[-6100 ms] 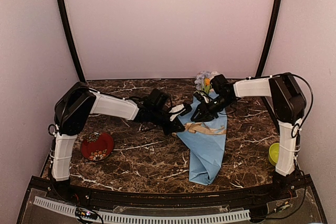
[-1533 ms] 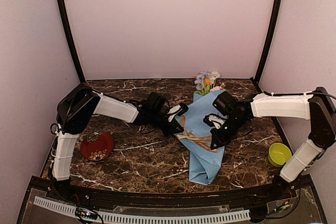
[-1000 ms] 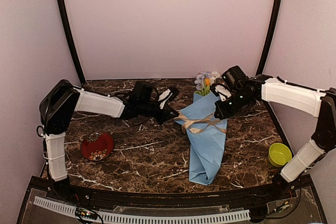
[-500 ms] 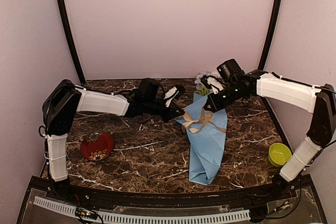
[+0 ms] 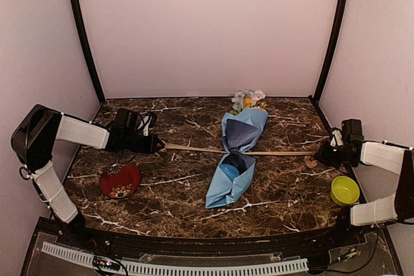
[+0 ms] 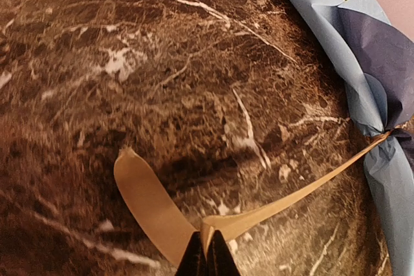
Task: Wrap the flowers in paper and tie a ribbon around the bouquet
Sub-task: Tie the ribbon around the folded bouquet.
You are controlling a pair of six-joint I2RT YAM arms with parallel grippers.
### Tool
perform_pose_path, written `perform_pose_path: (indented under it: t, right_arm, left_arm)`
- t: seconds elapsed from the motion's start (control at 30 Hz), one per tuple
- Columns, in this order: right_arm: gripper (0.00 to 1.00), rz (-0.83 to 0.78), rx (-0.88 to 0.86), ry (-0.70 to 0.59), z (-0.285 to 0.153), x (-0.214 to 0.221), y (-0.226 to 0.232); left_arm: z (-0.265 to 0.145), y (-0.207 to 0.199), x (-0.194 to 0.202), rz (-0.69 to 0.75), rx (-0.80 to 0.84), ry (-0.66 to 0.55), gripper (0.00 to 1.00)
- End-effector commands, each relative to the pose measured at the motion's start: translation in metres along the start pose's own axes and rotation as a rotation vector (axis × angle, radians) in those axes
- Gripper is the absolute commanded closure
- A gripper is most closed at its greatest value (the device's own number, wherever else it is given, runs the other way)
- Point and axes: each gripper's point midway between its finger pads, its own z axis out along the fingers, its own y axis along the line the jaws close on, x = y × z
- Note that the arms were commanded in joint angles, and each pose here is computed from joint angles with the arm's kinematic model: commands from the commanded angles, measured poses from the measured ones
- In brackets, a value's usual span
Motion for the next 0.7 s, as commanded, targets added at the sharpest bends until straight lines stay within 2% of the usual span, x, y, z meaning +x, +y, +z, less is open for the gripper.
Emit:
perform_pose_path:
  t: [0.0, 0.67]
  right_arm:
    - [1.0, 0.085, 0.15, -0.227, -0.013, -0.055, -0.04]
    - [1.0, 0.117, 0.195, -0.224, -0.015, -0.065, -0.077]
  left_arm:
    - [-0.032, 0.071, 0.02, -0.169, -0.294, 0.003, 1.0]
    - [-0.037, 0.096, 0.04, -0.214, -0.377, 0.062, 1.0]
